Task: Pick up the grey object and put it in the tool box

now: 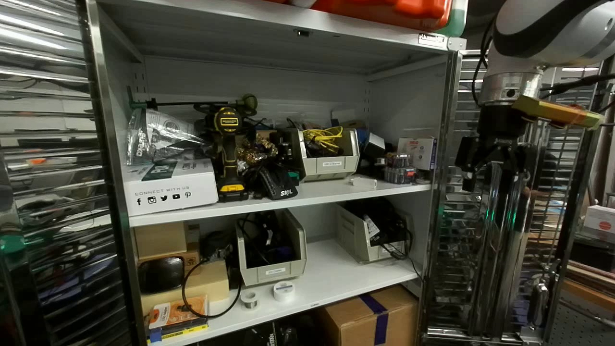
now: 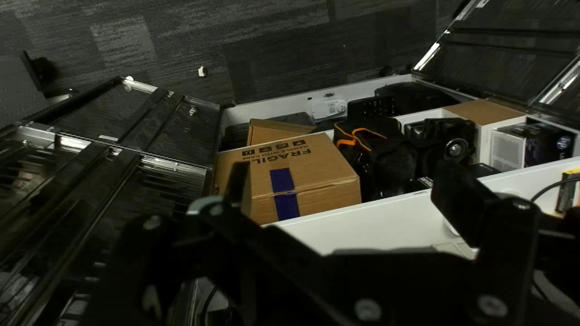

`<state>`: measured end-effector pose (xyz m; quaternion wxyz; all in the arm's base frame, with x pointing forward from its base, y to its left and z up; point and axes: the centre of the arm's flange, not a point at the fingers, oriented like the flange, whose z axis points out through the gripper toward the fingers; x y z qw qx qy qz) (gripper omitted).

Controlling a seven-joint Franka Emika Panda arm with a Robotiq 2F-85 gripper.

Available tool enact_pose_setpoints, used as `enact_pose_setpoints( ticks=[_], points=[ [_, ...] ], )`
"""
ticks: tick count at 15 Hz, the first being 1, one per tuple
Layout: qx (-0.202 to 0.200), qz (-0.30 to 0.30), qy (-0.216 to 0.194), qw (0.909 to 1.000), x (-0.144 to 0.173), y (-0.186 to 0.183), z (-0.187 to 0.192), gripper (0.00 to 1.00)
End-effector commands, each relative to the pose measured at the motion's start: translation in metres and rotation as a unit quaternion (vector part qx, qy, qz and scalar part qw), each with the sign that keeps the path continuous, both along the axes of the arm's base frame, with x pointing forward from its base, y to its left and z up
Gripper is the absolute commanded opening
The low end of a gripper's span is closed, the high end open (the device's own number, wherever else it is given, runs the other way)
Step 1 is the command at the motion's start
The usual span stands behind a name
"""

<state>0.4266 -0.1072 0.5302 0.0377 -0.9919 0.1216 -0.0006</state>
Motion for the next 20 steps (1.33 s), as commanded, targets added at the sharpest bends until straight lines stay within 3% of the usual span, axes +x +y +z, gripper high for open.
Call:
enact_pose_setpoints(
  ticks=[1, 5, 9, 15, 20],
  points=[
    [-0.020, 0.042, -0.006, 0.9989, 0.018, -0.003, 0.001, 1.00],
    [-0.041, 0.139, -0.004, 0.9895, 0.052, 0.002, 0.000, 1.00],
    [-0.048, 0.234, -0.015, 0.9709, 0.099, 0.011, -0.009, 1.00],
    [-0.076, 0.363, -0.037, 0.9278, 0.170, 0.009, -0.012, 1.00],
    [-0.097, 0.424, -0.069, 0.8976, 0.224, 0.008, -0.004, 1.00]
  ],
)
